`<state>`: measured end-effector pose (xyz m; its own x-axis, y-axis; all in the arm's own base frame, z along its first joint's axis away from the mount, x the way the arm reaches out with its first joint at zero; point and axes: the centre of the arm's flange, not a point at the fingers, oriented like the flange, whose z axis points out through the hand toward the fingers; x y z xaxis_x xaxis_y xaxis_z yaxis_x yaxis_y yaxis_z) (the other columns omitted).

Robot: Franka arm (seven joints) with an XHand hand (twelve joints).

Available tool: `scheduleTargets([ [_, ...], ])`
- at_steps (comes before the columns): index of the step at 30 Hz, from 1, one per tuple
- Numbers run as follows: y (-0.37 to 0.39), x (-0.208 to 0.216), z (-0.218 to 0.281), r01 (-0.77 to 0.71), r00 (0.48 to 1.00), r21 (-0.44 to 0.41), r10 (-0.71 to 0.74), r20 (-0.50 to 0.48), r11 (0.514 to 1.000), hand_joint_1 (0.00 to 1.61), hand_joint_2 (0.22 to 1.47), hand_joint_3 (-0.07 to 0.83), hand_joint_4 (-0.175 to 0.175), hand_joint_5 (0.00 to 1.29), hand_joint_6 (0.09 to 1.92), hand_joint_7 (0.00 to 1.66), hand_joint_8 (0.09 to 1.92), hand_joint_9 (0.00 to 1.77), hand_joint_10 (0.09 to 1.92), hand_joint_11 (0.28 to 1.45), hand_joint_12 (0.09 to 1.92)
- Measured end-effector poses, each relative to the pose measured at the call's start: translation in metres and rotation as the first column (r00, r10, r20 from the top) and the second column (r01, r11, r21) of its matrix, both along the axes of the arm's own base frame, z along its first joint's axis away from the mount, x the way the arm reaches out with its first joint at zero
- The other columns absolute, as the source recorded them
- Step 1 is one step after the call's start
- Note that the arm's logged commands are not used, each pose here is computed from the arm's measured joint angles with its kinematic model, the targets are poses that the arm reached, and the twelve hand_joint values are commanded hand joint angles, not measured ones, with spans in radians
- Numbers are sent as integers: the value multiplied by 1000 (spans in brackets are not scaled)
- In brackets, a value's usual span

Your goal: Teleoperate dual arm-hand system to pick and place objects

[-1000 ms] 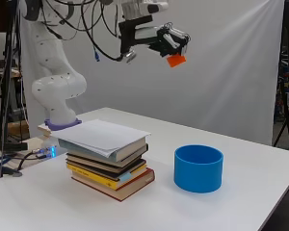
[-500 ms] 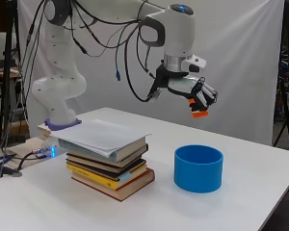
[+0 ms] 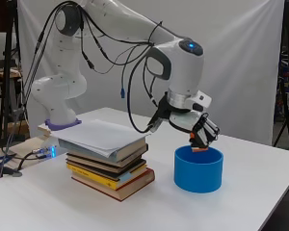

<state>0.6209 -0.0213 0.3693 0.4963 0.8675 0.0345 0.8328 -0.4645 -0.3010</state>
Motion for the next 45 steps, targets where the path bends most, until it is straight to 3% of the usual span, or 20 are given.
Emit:
scheduleTargets([
  [3,-2,-1,1,2,1000,-5,-2,4,1000,882,1288,0,137,659,1477,792,1920,1090,1920,784,1783],
  [6,1,-7,1,-15,1000,-3,15,5,1000,863,1301,4,145,636,1525,794,1920,1093,1920,803,1784],
  [7,2,-10,0,-25,1000,-2,25,3,1000,769,1242,-6,79,517,1134,707,1627,966,1729,700,1581],
  [8,3,-13,-1,-36,999,2,36,2,999,519,1103,-19,24,312,683,442,1061,615,1207,524,1091],
  [9,3,-14,-2,-44,999,6,44,0,999,316,1017,-15,-4,167,365,291,608,405,746,430,652],
  [10,3,-14,-2,-47,999,12,47,-7,999,200,985,-8,-8,131,187,253,324,341,430,403,357],
  [12,3,-10,-3,-30,998,24,31,-50,999,103,974,-1,14,133,87,251,87,338,127,404,93],
  [16,7,-3,18,1,993,33,3,-117,999,52,979,2,32,135,87,265,87,363,87,414,87],
  [22,12,-15,52,52,998,-20,-53,-32,998,0,917,-20,46,105,87,241,87,333,87,417,87],
  [34,9,-142,229,1,962,-116,31,272,993,17,922,4,59,196,87,296,87,416,87,455,87],
  [41,18,-219,281,-8,967,-138,42,250,990,77,954,10,46,167,87,214,87,345,87,417,87],
  [45,3,-230,284,29,972,-153,8,235,988,101,959,9,45,160,87,201,87,330,87,409,87],
])
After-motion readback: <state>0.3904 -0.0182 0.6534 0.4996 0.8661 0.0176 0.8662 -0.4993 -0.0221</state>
